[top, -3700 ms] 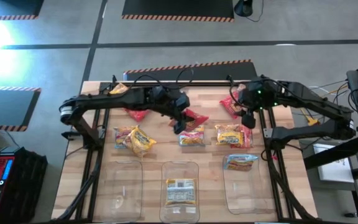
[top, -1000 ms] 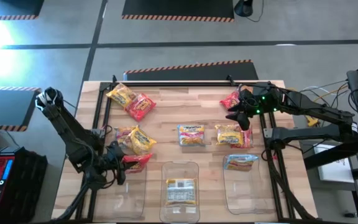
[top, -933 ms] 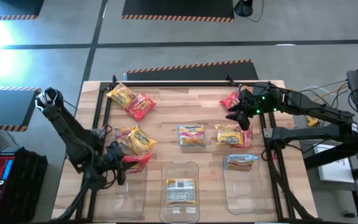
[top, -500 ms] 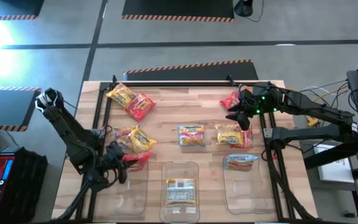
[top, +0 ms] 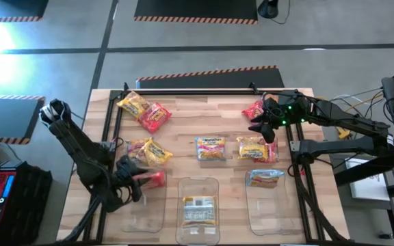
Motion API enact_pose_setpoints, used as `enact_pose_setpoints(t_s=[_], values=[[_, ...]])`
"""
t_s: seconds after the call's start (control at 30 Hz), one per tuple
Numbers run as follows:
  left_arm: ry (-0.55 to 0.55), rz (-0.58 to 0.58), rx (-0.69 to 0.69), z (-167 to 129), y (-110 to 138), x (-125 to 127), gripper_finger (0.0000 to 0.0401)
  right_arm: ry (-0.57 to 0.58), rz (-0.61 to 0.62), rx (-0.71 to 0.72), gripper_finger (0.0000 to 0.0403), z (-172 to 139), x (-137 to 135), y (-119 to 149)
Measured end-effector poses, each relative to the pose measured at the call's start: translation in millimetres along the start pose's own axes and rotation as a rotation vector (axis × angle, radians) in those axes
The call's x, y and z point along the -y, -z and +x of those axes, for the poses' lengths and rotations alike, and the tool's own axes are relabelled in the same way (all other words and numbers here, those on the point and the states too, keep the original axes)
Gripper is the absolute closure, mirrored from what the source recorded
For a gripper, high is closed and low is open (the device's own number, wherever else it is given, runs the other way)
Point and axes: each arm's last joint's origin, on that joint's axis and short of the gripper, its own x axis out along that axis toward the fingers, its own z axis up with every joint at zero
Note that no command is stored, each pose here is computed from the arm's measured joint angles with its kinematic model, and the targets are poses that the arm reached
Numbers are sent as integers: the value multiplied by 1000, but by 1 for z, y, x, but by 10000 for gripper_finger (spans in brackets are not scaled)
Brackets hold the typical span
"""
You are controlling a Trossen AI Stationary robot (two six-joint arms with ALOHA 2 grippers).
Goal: Sort Maruchan noodles
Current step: Put the orange noodle pack into the left transparent bin, then put the yellow noodle pack into the middle transparent bin
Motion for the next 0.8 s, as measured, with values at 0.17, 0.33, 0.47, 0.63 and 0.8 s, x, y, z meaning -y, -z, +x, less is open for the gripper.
enact_pose_setpoints(t_s=[0.17, 0.33, 0.47, 0.63, 0.8], values=[[-37, 28, -43, 8, 10, 3, 242, 0, 0, 0, 204, 0, 0, 0], [-61, 26, -52, 13, 16, 7, 240, 0, 0, 0, 204, 0, 0, 0], [-73, 39, -46, 9, 10, 11, 240, 0, 0, 0, 204, 0, 0, 0], [-113, 88, -43, -1, -3, 14, 240, 0, 0, 0, 204, 0, 0, 0], [-122, 58, -12, -10, -18, 20, 240, 1, 0, 0, 204, 0, 0, 0]])
